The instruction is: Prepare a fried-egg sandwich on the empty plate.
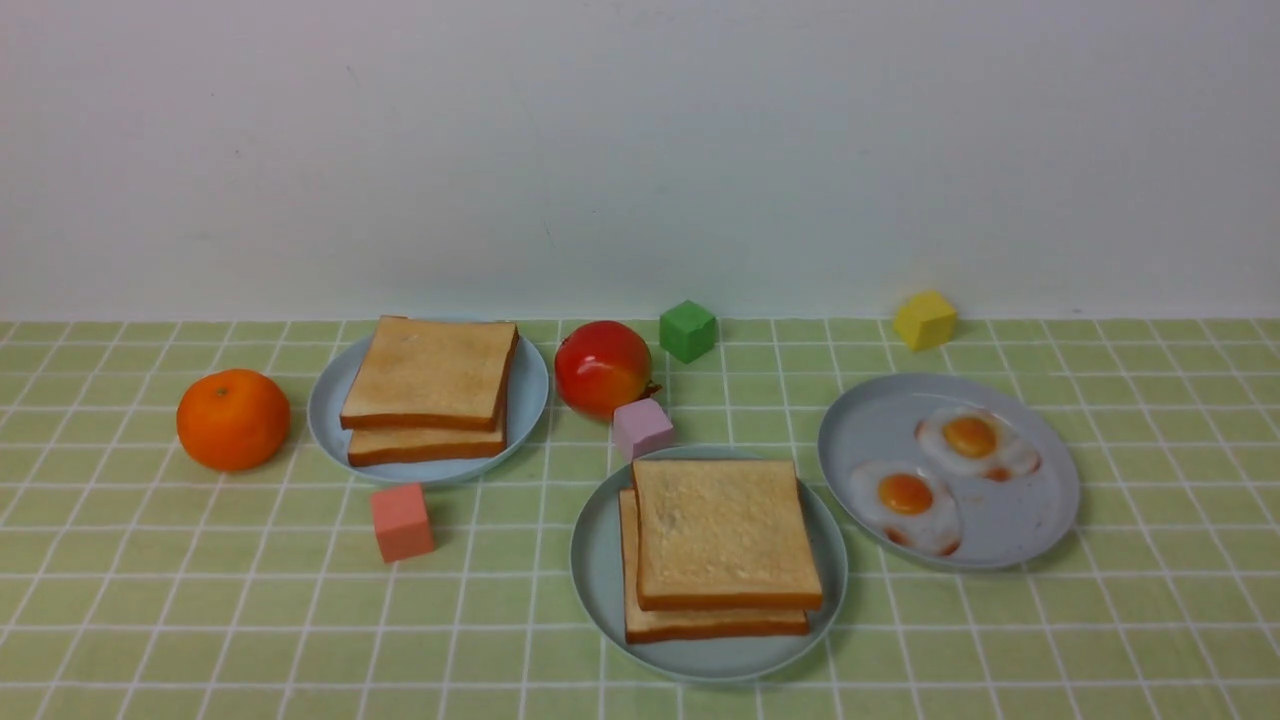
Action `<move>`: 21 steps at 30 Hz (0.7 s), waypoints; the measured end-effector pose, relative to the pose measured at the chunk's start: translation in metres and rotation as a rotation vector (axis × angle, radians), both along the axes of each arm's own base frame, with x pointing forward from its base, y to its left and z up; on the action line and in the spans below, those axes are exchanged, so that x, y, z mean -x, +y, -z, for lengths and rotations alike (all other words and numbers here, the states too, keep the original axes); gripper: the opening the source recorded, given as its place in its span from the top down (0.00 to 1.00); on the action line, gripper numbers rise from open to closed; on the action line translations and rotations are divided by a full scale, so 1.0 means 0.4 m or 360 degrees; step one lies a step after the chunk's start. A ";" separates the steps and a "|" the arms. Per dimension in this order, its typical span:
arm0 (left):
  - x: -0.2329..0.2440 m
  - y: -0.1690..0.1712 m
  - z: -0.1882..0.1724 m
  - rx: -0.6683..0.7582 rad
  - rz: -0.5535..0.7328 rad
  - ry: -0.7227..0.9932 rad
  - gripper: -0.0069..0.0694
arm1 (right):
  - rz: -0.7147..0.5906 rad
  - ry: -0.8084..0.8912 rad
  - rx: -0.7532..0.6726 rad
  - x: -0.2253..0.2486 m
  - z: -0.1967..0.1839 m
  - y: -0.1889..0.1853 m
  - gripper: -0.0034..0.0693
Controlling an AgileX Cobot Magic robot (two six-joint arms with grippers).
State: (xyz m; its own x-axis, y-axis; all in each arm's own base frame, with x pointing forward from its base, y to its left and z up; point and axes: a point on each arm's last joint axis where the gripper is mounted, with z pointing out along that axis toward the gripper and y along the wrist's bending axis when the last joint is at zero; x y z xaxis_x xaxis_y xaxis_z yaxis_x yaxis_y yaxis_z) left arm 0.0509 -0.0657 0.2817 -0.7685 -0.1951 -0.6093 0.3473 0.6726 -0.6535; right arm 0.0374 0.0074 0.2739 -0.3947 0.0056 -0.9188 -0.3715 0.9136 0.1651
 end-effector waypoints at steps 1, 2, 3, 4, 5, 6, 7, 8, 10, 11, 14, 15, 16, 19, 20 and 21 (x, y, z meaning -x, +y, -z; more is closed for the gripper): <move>0.000 0.000 0.000 -0.0002 0.0000 -0.0001 0.93 | -0.0001 -0.0001 0.0002 0.000 0.000 0.000 0.96; 0.000 0.000 0.001 -0.0003 0.0000 0.0000 0.93 | -0.0001 -0.0001 0.0002 0.000 0.000 0.000 0.96; 0.000 0.000 0.001 -0.0003 0.0000 0.0000 0.93 | -0.0001 -0.0001 0.0002 0.000 0.000 0.000 0.96; 0.000 0.000 0.001 -0.0004 0.0000 0.0000 0.93 | -0.0001 -0.0001 0.0002 0.000 0.000 0.000 0.95; -0.002 0.001 0.002 -0.0012 -0.0009 -0.0010 0.93 | -0.0001 -0.0001 0.0002 0.000 0.000 0.000 0.95; -0.005 0.004 0.003 -0.0034 -0.0025 -0.0043 0.93 | -0.0001 -0.0002 0.0001 0.000 0.000 0.000 0.95; -0.015 0.015 0.007 -0.0109 -0.0082 -0.0163 0.93 | -0.0001 -0.0002 0.0001 0.000 0.000 0.000 0.95; -0.014 0.016 0.007 -0.0110 -0.0082 -0.0170 0.93 | -0.0001 -0.0002 0.0001 0.000 0.000 0.000 0.95; -0.022 0.038 0.014 -0.0225 -0.0192 -0.0375 0.93 | -0.0001 -0.0002 0.0001 0.000 0.000 0.000 0.95; -0.020 0.061 0.020 -0.0265 -0.0328 -0.0570 0.93 | -0.0001 -0.0001 0.0001 0.000 0.000 0.000 0.95; -0.010 0.095 0.051 -0.0254 -0.0566 -0.0765 0.93 | -0.0001 -0.0002 0.0000 0.000 0.000 0.000 0.94; -0.004 0.106 0.077 -0.0254 -0.0652 -0.0816 0.93 | -0.0001 -0.0002 0.0000 0.000 0.000 0.000 0.94; -0.004 0.113 0.099 -0.0258 -0.0712 -0.0829 0.93 | -0.0001 -0.0002 0.0000 0.000 0.000 0.000 0.94; -0.003 0.132 0.200 -0.0315 -0.0883 -0.0815 0.93 | -0.0001 -0.0001 0.0001 0.000 0.000 0.000 0.94; -0.005 0.135 0.231 -0.0366 -0.0906 -0.0754 0.93 | -0.0001 -0.0001 0.0001 0.000 0.000 0.000 0.94; -0.005 0.138 0.253 -0.0418 -0.0912 -0.0695 0.93 | -0.0002 -0.0005 -0.0001 0.000 -0.001 0.000 0.94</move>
State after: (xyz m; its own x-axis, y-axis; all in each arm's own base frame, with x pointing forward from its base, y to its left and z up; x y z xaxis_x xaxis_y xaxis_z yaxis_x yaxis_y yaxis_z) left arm 0.0530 -0.0107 0.1806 -0.2698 -0.2975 -0.9158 0.0873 0.9396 -0.3309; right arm 0.0374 0.0075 0.2742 -0.3917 0.0059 -0.9201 -0.3731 0.9131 0.1646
